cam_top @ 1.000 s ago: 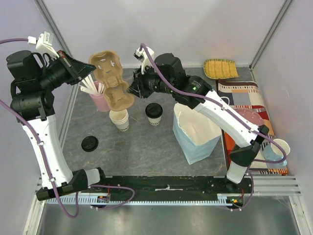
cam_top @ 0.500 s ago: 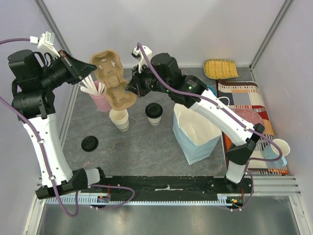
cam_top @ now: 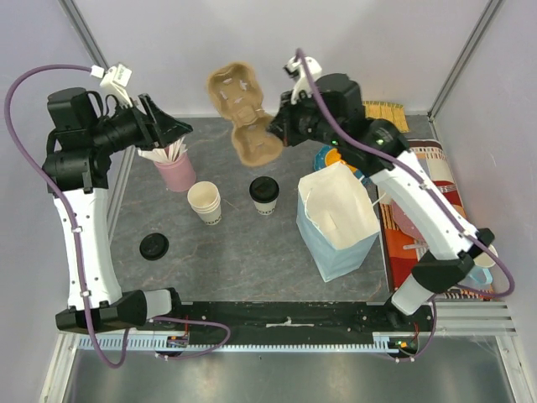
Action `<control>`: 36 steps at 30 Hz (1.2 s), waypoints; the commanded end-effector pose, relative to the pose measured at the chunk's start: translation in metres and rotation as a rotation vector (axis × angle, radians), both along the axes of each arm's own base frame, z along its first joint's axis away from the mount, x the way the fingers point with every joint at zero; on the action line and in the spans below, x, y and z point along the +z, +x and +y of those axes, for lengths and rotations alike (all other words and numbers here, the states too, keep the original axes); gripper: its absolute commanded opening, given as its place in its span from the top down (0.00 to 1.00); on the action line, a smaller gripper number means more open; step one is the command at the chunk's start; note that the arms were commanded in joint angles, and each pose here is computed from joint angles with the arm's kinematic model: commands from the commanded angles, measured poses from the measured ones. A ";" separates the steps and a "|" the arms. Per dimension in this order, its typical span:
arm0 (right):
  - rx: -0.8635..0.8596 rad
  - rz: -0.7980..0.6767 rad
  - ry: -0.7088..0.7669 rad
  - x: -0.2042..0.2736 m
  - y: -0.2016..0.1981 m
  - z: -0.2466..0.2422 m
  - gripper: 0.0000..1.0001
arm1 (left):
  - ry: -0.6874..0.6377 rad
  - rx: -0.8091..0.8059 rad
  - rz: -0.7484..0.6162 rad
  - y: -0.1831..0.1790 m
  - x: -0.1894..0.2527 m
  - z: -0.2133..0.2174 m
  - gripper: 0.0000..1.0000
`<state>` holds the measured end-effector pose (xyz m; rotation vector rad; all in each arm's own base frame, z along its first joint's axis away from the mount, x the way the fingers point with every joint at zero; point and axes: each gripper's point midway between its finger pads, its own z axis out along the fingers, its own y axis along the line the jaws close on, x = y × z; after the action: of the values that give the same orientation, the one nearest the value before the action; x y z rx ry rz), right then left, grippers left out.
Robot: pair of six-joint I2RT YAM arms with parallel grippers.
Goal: Pack the takeout coffee
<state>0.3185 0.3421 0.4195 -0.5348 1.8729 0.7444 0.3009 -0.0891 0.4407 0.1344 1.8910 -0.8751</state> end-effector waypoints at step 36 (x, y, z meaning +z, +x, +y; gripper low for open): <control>-0.263 0.344 -0.326 -0.068 -0.124 -0.200 1.00 | 0.447 -1.415 -1.016 -0.083 -0.121 -0.225 0.31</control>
<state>0.2102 0.1497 0.3627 -0.3530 2.2765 0.3870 0.2401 -0.2995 0.3118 1.7722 1.1158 -0.9522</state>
